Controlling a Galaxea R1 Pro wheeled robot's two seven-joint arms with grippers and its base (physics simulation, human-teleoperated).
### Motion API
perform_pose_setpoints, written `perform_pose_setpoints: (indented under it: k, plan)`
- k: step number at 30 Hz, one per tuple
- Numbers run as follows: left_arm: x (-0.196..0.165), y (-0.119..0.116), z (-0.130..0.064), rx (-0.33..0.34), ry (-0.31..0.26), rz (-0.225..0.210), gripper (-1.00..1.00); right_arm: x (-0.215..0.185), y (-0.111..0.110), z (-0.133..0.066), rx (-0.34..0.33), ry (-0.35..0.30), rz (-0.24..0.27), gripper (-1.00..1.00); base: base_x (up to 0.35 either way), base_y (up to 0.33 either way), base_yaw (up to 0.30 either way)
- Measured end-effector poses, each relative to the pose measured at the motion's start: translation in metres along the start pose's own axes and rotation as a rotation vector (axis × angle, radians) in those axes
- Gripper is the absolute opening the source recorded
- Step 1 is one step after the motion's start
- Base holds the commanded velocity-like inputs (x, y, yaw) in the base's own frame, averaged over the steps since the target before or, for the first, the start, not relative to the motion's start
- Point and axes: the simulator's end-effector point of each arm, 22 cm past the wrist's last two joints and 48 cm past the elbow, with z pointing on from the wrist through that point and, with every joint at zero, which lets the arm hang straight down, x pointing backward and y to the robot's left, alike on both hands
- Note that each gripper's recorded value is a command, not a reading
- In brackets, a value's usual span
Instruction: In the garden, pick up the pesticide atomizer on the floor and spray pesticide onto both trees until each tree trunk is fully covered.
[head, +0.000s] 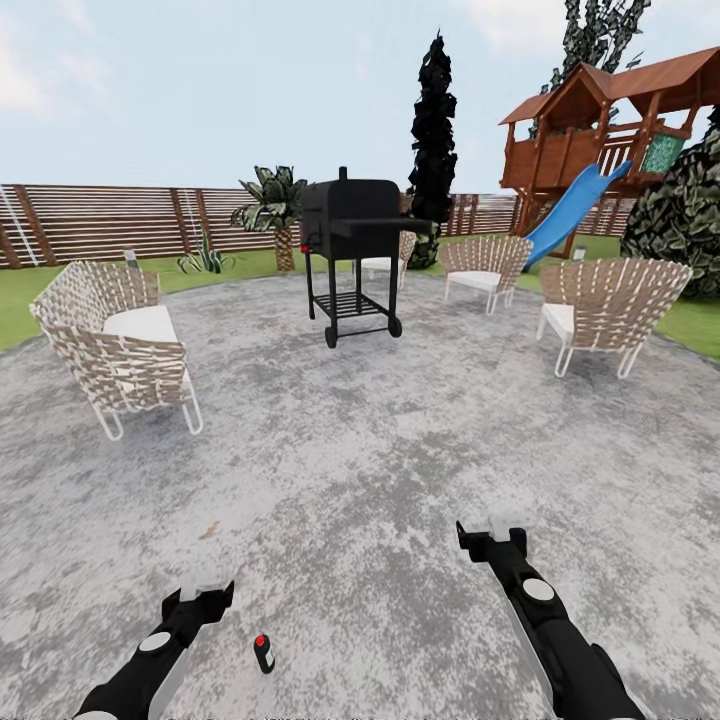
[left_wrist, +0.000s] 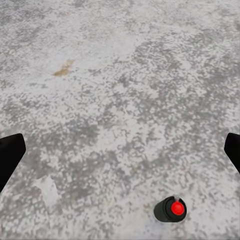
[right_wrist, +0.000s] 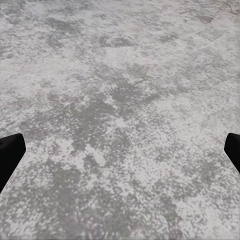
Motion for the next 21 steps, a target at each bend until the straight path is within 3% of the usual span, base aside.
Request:
perform_pose_setpoints:
  k: [9, 21]
  plan:
    - [-0.0012, 0.0000, -0.0006, 0.001, -0.006, 0.004, 1.00, 0.0003, 0.0000, 0.0001, 0.000, 0.001, 0.000, 1.00, 0.000, -0.019, 0.000]
    - [-0.0019, -0.0001, -0.0006, 0.001, -0.008, 0.005, 1.00, 0.0004, 0.0000, 0.0001, 0.000, 0.001, 0.000, 1.00, 0.000, -0.218, 0.000]
